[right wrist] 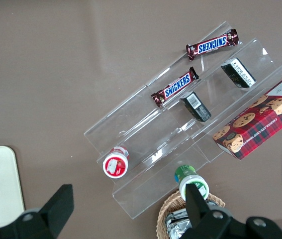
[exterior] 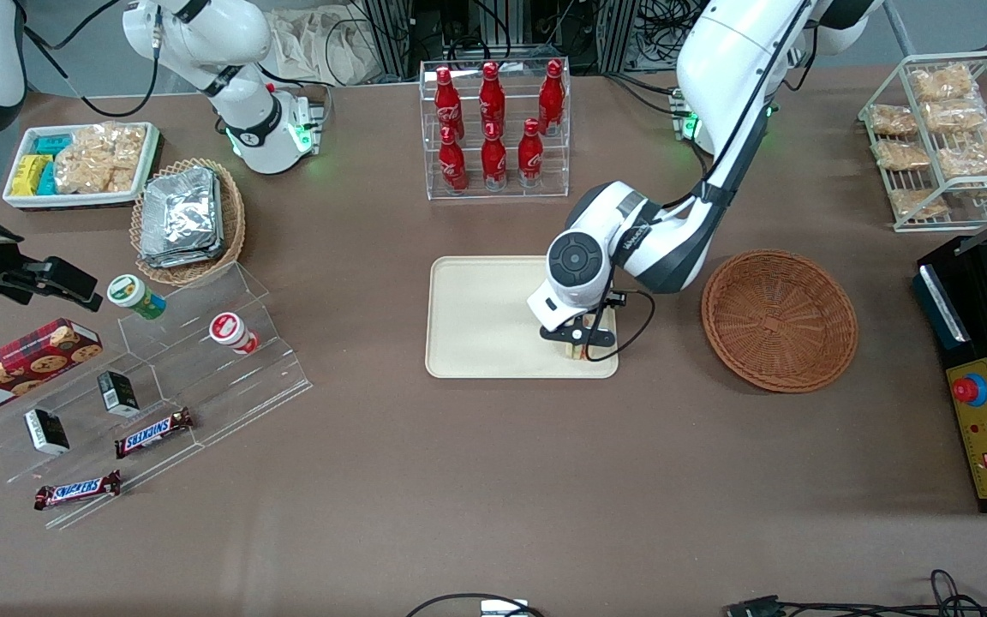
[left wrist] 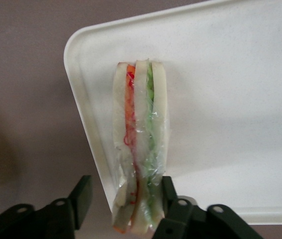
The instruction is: Place sandwich from basket to tray
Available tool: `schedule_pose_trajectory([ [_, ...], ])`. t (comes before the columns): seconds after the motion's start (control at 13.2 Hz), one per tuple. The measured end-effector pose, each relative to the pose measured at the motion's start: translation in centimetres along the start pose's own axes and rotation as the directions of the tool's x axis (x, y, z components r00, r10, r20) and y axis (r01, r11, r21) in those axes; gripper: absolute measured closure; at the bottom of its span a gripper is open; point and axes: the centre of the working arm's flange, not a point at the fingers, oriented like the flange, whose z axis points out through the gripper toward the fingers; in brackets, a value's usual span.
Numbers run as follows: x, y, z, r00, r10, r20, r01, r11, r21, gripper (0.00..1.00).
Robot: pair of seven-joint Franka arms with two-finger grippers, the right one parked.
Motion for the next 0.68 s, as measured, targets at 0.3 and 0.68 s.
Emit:
schedule_pose_trajectory([
  [0.3, 0.1, -4.2, -7.8, 0.997, -0.067, -0.047, 0.066, 0.998, -0.007, 0.0],
  [0.68, -0.5, -14.7, -19.9, 0.987, -0.124, -0.104, 0.12, 0.992, -0.044, 0.0],
])
